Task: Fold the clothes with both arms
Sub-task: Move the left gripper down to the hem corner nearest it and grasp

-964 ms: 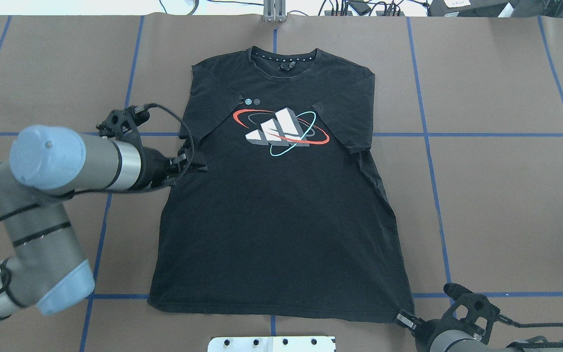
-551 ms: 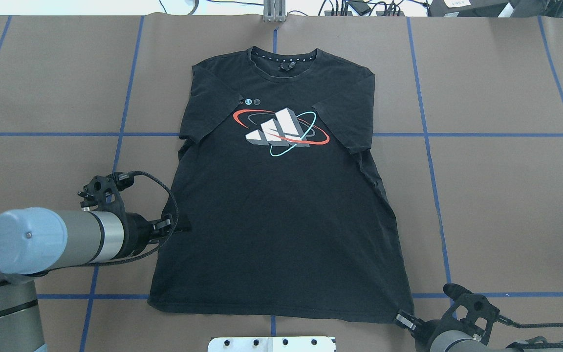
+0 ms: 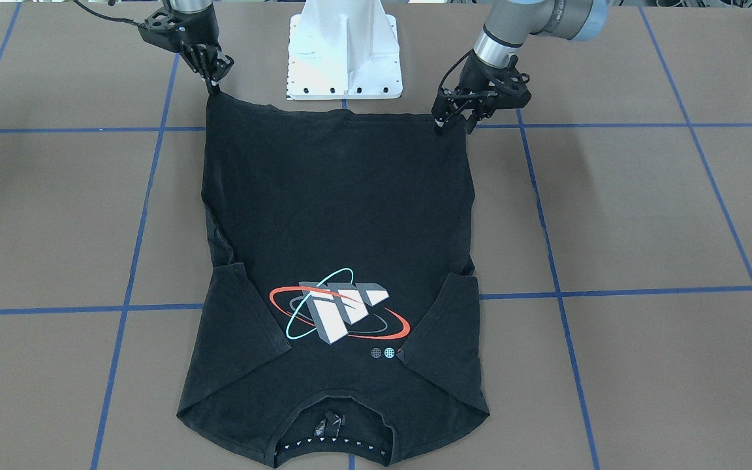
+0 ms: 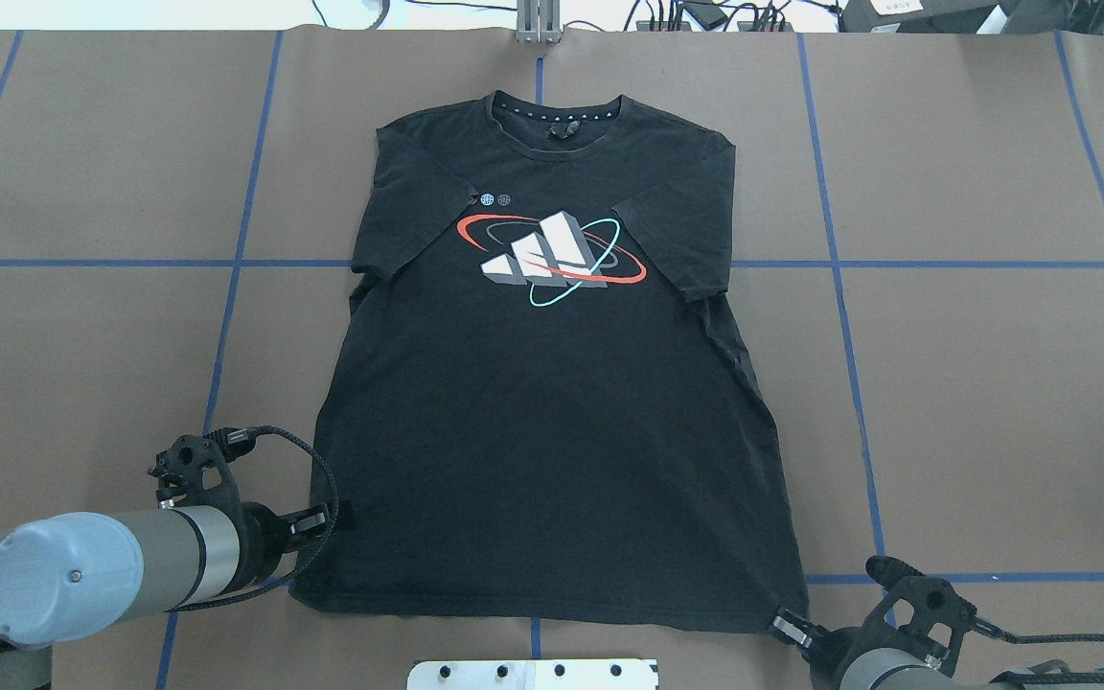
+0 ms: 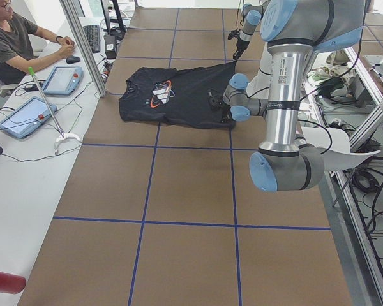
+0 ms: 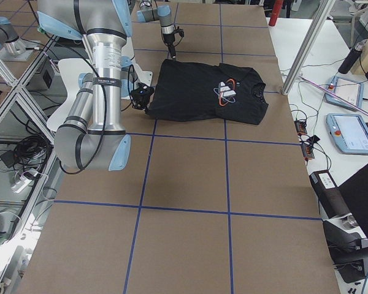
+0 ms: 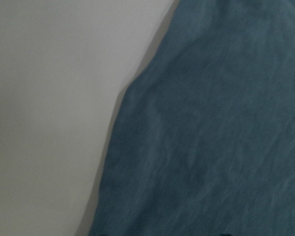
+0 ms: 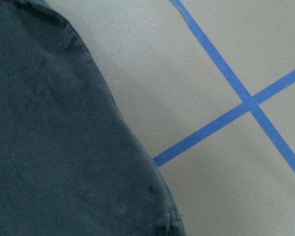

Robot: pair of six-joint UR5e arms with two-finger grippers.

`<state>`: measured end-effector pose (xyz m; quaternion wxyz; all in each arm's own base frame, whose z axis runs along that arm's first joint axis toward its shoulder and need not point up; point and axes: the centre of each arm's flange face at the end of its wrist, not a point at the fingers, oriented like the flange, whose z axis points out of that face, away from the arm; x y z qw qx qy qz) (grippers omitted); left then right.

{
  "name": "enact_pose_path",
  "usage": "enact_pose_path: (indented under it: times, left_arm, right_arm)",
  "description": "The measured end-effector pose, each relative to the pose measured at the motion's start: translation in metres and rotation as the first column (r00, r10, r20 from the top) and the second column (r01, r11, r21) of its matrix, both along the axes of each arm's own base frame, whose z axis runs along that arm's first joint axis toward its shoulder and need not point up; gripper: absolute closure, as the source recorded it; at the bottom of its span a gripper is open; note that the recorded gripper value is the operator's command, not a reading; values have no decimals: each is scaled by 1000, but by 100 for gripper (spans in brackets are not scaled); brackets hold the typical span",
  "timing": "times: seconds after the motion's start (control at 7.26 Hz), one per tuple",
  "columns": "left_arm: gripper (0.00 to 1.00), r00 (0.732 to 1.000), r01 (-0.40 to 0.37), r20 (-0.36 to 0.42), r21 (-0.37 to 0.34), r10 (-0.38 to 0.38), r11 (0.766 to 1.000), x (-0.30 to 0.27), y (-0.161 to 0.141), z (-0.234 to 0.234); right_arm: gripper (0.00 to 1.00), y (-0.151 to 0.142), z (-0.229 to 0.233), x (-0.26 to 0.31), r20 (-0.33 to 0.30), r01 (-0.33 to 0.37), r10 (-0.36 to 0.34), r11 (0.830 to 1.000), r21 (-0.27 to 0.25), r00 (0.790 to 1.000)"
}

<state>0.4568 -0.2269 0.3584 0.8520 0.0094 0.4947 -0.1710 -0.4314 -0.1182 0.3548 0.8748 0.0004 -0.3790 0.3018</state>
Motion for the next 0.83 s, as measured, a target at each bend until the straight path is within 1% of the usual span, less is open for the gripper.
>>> enact_pose_path:
  times: [0.28, 0.41, 0.83]
  left_arm:
    - [26, 999, -30, 22, -31, 30, 999, 7, 24, 13]
    - [31, 999, -36, 26, -42, 37, 998, 9, 30, 16]
    - [97, 999, -44, 29, -68, 46, 997, 15, 41, 20]
  right_arm:
    - [100, 1, 0, -1, 1, 2, -2, 1000, 0, 1000]
    - [100, 1, -1, -1, 2, 3, -3, 1000, 0, 1000]
    - [100, 1, -1, -1, 2, 2, -2, 1000, 0, 1000]
